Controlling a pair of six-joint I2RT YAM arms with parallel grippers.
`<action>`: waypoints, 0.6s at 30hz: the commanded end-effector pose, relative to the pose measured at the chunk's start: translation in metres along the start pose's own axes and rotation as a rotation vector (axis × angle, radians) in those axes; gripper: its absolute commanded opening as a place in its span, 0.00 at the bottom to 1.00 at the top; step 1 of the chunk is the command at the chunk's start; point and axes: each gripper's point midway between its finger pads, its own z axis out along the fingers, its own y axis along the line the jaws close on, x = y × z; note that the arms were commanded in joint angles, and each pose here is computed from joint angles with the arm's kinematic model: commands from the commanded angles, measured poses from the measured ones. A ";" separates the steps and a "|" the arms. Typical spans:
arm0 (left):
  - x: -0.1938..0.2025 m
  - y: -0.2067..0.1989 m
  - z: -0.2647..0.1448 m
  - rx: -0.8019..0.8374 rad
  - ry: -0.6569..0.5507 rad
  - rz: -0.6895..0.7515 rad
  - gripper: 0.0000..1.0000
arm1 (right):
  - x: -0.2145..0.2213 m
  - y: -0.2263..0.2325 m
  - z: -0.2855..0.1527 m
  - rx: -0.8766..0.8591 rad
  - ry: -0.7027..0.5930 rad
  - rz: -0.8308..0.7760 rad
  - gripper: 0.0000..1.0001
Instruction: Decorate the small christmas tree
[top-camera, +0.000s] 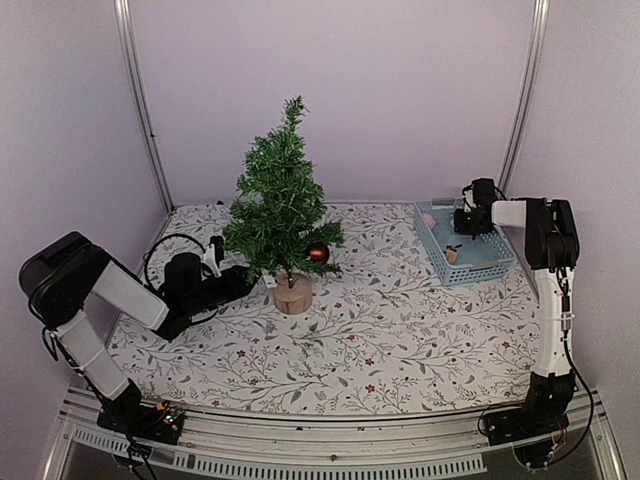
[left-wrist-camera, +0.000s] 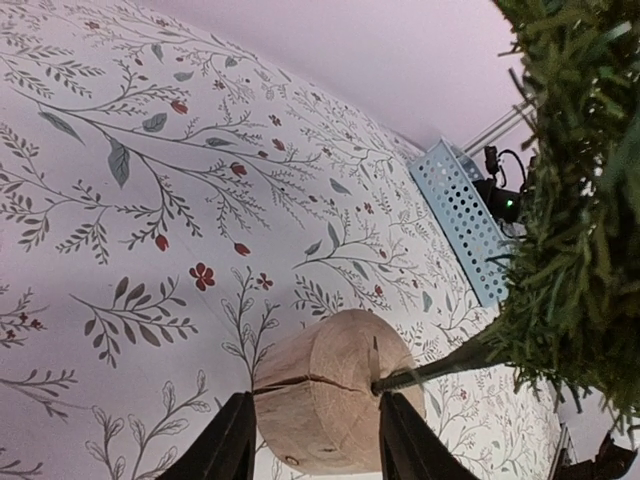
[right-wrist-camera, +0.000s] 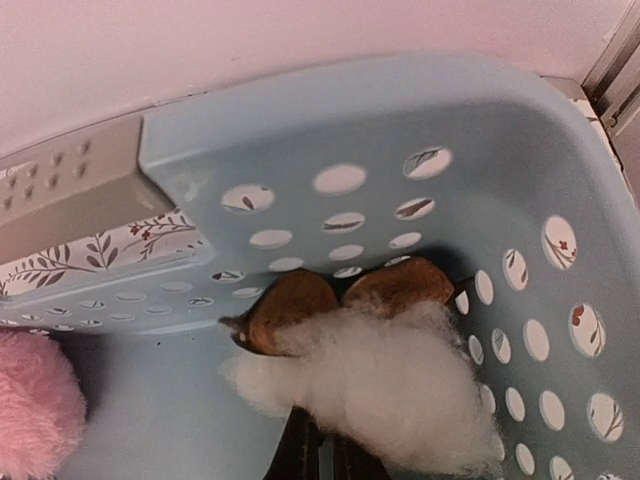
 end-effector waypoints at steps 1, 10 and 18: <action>-0.007 0.002 -0.009 -0.018 -0.024 0.023 0.43 | 0.004 0.009 -0.023 -0.047 0.000 -0.005 0.00; -0.015 0.006 -0.027 -0.067 -0.061 0.025 0.44 | -0.016 0.038 -0.097 -0.224 -0.102 0.050 0.00; -0.039 0.026 -0.063 -0.164 -0.130 -0.010 0.46 | -0.001 0.062 -0.156 -0.336 -0.122 0.056 0.00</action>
